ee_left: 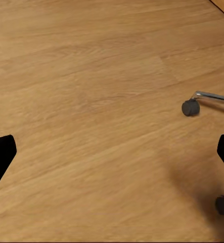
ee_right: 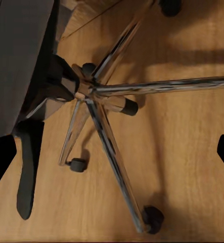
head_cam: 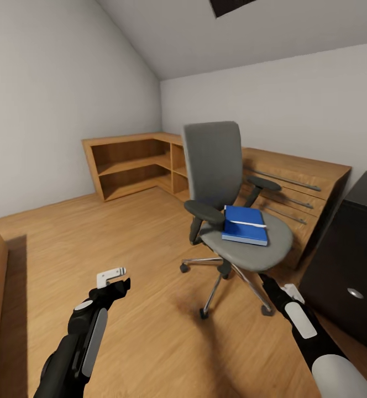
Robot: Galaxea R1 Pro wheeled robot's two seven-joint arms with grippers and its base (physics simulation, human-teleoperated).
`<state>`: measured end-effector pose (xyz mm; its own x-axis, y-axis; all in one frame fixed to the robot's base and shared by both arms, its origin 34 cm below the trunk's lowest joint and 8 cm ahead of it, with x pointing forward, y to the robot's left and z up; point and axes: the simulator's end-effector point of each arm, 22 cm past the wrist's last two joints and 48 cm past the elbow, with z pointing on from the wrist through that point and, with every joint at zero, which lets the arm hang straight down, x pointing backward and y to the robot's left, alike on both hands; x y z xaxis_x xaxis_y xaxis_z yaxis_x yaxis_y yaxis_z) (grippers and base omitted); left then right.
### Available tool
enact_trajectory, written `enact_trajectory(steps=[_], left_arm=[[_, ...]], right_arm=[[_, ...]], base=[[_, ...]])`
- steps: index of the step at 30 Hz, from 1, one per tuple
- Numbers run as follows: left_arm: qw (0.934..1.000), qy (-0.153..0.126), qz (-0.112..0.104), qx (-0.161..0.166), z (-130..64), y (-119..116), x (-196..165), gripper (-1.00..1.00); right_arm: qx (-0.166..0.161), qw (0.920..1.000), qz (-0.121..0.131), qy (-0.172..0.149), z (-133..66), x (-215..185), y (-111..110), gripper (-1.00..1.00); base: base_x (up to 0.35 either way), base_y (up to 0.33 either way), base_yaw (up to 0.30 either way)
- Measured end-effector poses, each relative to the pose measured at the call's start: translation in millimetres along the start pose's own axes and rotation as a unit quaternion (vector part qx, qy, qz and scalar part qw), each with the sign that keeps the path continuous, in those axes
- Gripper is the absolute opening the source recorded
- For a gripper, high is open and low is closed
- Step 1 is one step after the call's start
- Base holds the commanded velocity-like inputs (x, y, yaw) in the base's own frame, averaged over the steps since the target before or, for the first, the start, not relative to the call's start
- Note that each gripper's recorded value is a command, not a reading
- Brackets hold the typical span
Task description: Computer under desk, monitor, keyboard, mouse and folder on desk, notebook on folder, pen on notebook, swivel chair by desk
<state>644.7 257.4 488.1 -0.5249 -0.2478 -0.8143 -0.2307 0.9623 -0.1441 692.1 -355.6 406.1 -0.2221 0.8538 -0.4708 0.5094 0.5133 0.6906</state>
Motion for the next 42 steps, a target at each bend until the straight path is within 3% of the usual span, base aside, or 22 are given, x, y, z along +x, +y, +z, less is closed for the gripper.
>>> enact_trajectory(steps=[13,18,29,42], left_arm=[[1.0,0.0,0.0,0.0,-0.4,0,0,1.0],[1.0,-0.001,0.0,0.0,-0.4,0,0,1.0],[1.0,0.0,0.0,0.0,-0.4,0,0,1.0],[1.0,-0.001,0.0,0.0,-0.5,0,-1,1.0]], right_arm=[[0.001,1.0,0.001,-0.005,-0.7,-7,-2,1.0],[0.006,0.9998,-0.001,-0.019,-2.3,-28,-10,1.0],[0.024,0.9974,0.04,-0.056,-9.0,-73,-37,1.0],[0.027,0.9964,0.046,-0.065,-11.4,-86,-43,1.0]], base=[[-0.147,0.0,0.0],[-0.007,0.0,0.0],[-0.001,0.0,0.0],[0.008,0.0,0.0]])
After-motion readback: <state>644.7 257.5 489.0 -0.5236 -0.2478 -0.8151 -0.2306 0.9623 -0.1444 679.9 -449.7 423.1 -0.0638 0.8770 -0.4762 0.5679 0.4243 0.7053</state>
